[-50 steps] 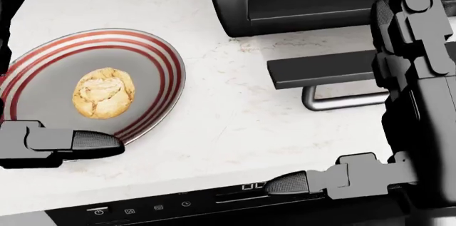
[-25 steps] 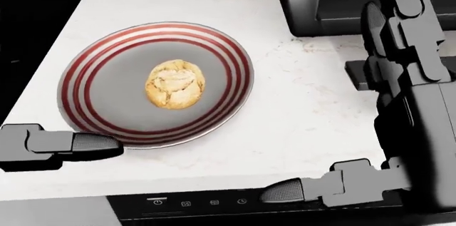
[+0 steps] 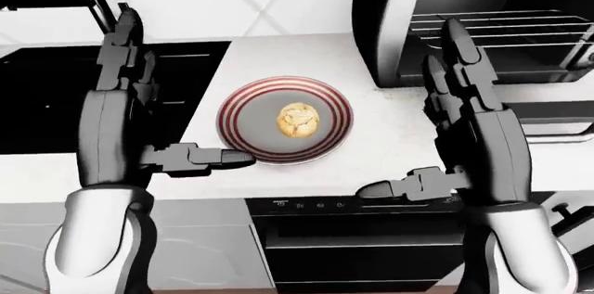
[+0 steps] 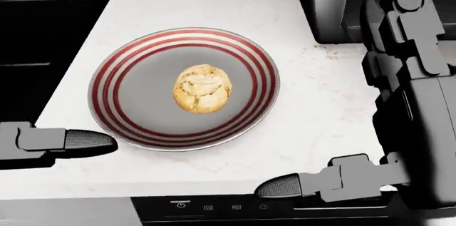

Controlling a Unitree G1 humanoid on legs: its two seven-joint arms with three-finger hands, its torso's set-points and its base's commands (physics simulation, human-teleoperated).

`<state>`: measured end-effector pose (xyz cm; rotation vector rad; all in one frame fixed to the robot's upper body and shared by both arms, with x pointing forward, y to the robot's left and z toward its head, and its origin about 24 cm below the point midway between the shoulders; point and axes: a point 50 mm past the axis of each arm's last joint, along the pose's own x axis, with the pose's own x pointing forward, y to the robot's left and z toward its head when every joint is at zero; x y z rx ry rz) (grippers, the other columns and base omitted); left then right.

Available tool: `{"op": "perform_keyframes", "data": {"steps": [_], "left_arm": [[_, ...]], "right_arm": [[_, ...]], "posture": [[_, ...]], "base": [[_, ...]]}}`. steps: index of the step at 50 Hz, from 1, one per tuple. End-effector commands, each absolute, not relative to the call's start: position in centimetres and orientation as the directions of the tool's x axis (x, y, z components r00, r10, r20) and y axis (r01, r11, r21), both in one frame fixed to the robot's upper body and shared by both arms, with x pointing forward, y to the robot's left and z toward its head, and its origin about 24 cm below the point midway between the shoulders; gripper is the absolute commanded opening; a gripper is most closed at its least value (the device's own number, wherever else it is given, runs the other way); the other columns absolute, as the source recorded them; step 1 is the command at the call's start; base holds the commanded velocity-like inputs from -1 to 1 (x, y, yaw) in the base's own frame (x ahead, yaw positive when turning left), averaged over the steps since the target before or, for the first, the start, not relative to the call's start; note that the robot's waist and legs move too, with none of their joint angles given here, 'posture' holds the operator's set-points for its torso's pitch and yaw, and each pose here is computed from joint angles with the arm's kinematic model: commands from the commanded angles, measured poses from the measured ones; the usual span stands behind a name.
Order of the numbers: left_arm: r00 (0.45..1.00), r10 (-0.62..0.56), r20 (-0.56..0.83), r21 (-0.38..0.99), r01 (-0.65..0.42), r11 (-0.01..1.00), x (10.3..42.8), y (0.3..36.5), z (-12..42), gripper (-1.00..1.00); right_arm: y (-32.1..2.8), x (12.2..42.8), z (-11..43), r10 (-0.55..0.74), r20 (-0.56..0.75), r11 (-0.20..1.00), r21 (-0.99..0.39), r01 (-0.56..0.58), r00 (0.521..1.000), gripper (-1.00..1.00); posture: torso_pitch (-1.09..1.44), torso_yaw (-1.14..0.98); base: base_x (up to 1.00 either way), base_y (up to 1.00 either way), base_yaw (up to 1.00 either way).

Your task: Place the scone on the rack of the toaster oven.

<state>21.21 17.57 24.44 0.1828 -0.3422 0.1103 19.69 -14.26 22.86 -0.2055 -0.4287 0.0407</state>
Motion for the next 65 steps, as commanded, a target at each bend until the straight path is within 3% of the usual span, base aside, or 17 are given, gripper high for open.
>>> {"op": "perform_keyframes", "data": {"steps": [1,34,46,65], "left_arm": [[0.919,0.058,0.391,0.162,-0.130,0.978,21.0,17.3,25.1,1.00],[0.917,0.068,0.392,0.161,-0.141,0.977,20.8,17.7,25.0,1.00],[0.918,0.064,0.390,0.160,-0.137,0.978,20.9,17.5,24.9,1.00],[0.918,0.072,0.390,0.145,-0.139,0.980,20.9,17.6,25.0,1.00]], "right_arm": [[-14.2,19.4,23.5,0.083,0.449,0.976,-0.216,0.018,0.890,1.00],[-13.7,19.1,23.2,0.097,0.438,0.973,-0.229,0.006,0.894,1.00],[-12.5,19.8,25.1,0.146,0.396,0.937,-0.349,0.001,0.907,1.00],[-9.3,26.5,29.4,0.181,0.286,0.849,-0.528,-0.002,0.941,1.00]], "posture": [[0.00,0.00],[0.00,0.00],[0.00,0.00],[0.00,0.00]], "base": [[0.34,0.00,0.00],[0.08,0.00,0.00],[0.00,0.00,0.00],[0.00,0.00,0.00]]}}
